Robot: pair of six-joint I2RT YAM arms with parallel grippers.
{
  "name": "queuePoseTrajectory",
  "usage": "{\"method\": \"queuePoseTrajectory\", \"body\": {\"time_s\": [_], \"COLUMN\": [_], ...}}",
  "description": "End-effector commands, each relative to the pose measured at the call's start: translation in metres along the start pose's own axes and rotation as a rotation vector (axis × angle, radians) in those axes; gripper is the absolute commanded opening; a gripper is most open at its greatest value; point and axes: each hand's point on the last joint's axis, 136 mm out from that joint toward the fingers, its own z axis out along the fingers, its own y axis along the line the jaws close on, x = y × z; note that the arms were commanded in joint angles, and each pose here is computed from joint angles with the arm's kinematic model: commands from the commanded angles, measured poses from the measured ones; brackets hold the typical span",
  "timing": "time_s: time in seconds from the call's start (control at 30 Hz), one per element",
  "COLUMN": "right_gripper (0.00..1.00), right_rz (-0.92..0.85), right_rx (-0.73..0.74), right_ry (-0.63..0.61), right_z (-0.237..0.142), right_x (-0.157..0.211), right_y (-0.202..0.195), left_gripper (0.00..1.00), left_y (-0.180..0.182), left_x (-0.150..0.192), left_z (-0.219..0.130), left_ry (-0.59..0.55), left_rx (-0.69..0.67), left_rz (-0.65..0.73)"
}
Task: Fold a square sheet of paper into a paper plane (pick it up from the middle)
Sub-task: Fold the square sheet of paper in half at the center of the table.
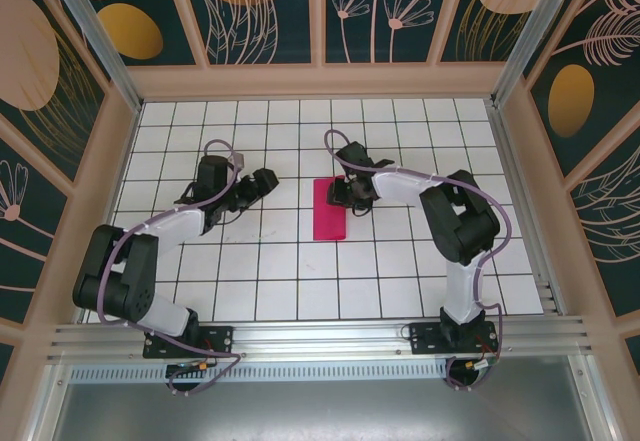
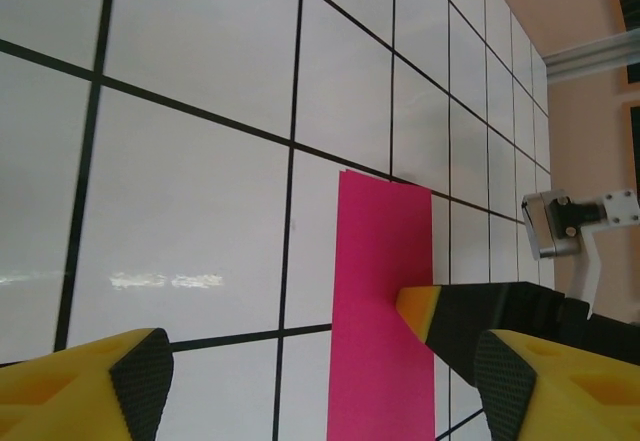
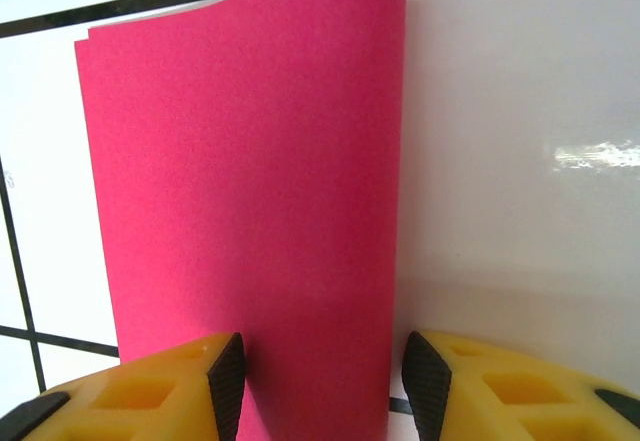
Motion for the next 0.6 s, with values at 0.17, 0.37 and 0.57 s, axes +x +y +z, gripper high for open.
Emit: {"method": "queuePoseTrajectory", "body": {"time_s": [0.17,0.37,0.57], "right_gripper": [0.51,0.53,0.53], "right_rz": [0.017,-0.06,-0.061], "right_rx": [0.123,0.134,0.156], "right_ry": [0.132,0.179,0.203], "right_z": [0.039,0.047,0.054], "right_x": [0.041,0.058,0.067], "right_y": [-0.043,-0.045,-0.052], "left_gripper": [0.75,0.72,0.66], "left_y": [-0.021,-0.031,-0.03], "left_x": [0.005,0.01,0.019], "left_z": [0.017,0.026,0.041], "left_ry": [0.013,0.016,0.053], "left_rx": [0.062,0.071,0.059], "left_rz": [0.014,0.036,0.029]}}
